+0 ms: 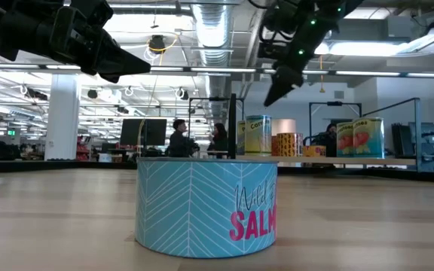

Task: Pick and place cans onto a shelf
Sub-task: Put the canned carrots on the shelf

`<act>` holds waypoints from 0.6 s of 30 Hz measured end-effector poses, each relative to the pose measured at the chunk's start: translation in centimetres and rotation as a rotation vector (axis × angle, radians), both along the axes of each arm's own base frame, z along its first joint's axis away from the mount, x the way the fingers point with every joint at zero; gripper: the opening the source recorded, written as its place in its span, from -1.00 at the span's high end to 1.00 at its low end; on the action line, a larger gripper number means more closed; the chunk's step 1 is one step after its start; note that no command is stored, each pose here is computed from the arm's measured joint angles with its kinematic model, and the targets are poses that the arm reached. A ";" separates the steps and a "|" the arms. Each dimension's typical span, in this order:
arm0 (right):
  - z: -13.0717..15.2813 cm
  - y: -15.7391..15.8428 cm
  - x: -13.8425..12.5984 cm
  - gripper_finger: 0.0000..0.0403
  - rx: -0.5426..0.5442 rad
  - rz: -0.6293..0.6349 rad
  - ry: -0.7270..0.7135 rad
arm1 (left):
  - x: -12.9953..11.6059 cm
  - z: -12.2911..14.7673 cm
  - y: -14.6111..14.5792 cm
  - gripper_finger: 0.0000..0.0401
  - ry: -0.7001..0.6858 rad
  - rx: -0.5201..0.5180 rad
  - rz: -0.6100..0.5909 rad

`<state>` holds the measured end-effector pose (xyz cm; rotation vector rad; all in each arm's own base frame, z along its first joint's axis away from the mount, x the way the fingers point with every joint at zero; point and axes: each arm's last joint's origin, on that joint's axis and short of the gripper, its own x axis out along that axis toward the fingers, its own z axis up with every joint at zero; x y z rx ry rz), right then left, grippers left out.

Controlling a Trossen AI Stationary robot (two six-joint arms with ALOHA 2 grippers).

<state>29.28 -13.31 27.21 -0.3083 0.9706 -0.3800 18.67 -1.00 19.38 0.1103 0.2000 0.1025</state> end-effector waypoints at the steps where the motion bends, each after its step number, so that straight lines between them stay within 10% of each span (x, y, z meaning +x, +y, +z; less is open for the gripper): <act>1: 0.1 -0.1 -0.4 0.90 0.012 -0.014 0.013 | 0.0 0.0 0.0 1.00 0.000 0.000 0.000; 18: -3.2 -3.3 0.0 0.93 0.076 -0.144 0.067 | 0.0 0.0 0.0 1.00 0.000 0.000 0.001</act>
